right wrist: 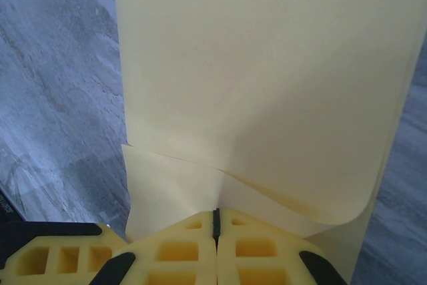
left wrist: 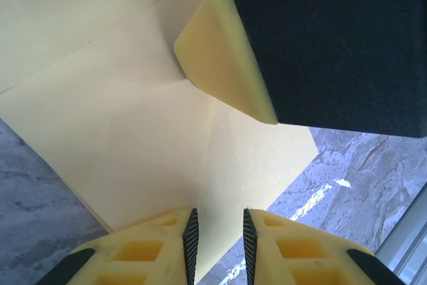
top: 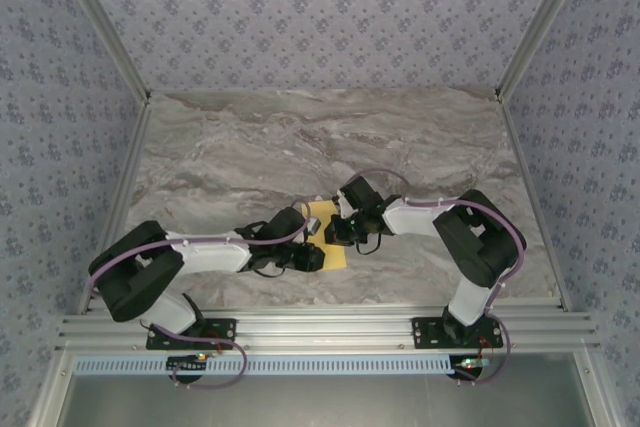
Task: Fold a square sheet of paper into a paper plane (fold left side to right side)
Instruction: Fold the triangle a second time at the center of the table.
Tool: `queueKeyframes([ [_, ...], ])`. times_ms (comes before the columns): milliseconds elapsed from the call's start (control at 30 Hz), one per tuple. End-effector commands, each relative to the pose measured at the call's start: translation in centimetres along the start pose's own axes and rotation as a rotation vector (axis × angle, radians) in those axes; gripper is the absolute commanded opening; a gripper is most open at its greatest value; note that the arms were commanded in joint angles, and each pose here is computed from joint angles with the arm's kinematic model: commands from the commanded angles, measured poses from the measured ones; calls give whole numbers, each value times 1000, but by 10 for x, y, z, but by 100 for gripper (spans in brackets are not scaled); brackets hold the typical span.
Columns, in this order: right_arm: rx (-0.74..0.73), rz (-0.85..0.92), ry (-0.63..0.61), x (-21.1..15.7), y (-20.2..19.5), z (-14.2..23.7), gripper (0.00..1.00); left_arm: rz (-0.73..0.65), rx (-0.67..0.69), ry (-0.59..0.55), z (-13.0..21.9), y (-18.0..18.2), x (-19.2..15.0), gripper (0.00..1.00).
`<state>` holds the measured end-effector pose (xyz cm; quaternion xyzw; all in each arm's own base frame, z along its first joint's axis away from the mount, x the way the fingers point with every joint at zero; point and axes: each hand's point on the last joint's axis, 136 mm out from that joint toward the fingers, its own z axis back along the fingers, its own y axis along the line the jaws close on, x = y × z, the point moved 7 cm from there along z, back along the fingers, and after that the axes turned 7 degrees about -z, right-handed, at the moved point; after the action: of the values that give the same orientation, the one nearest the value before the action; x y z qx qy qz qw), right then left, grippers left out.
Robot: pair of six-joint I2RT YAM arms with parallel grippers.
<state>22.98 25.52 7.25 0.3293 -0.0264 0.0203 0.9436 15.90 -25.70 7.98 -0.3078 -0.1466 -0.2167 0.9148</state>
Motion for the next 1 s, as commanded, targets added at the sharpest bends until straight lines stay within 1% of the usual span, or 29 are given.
queueKeyframes([
  [0,-104,-19,46,-10,-18,-8,7,5,29,8,-2,1,1,26],
  [333,-101,-18,40,-9,-17,-5,6,23,83,32,-1,11,-13,23],
  [400,-72,-9,36,-7,-12,-4,5,27,89,37,-2,13,-16,22],
  [533,19,31,-13,-1,5,9,3,26,98,44,-3,13,-21,20],
  [667,61,93,-43,-2,16,21,2,26,108,46,-4,14,-25,19],
  [767,101,102,-28,-9,19,18,1,23,107,44,-5,13,-25,18],
  [800,113,79,-18,-12,20,15,1,22,108,44,-5,13,-25,18],
  [967,112,83,19,-19,22,1,1,22,113,47,-6,13,-24,18],
])
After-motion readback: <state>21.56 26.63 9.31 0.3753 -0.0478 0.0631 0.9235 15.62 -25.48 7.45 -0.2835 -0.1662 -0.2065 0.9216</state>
